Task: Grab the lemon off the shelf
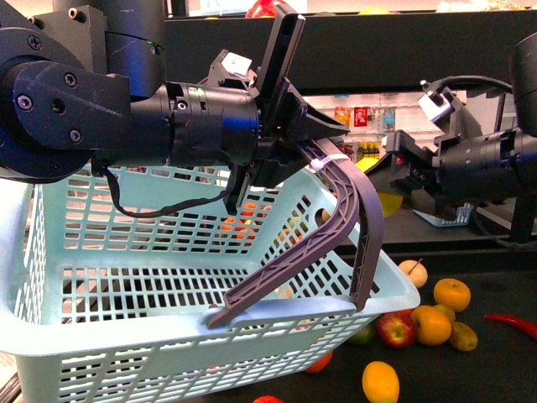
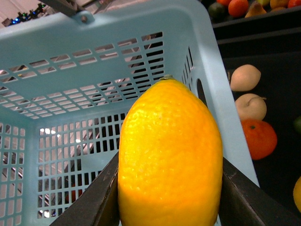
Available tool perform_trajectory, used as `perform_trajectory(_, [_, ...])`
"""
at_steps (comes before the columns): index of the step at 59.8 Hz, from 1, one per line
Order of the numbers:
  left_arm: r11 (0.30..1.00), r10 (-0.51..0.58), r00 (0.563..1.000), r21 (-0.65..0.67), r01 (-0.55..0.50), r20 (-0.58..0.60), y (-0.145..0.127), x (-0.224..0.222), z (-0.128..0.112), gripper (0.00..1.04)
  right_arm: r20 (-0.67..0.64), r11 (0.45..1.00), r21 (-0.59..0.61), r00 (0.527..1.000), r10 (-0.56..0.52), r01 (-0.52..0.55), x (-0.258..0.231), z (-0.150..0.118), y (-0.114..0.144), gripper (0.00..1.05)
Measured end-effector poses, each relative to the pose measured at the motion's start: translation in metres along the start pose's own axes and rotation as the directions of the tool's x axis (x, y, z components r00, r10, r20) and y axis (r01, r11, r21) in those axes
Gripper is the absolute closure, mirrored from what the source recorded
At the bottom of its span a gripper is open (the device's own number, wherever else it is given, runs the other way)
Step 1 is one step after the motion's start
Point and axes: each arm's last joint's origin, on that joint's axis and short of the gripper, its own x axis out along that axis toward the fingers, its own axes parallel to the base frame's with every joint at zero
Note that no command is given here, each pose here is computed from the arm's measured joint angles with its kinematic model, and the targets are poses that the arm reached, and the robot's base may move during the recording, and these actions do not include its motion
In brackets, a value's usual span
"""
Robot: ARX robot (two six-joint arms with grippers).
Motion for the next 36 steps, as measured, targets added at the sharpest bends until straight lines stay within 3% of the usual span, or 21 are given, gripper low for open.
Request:
perform_trajectory(12, [1.0, 0.0, 1.0, 0.0, 0.0, -0.001, 0.0, 0.0, 0.0, 0.97, -0.049, 1.0, 0.007, 0.999, 0.015, -0.014, 0.015, -0.017, 0.006, 0.58])
perform_trajectory(32, [1.0, 0.001, 1.0, -0.002, -0.001, 0.0, 0.0, 0.0, 0.0, 0.97, 0.023, 1.0, -0.013, 1.0, -0.011, 0.012, 0.013, -0.009, -0.002, 0.08])
perform_trajectory(36, [1.0, 0.001, 1.0, -0.002, -0.001, -0.002, 0.001, 0.0, 0.0, 0.97, 0.073, 0.999, -0.012, 0.996, -0.045, 0.046, 0.008, 0.003, -0.011, 0.07])
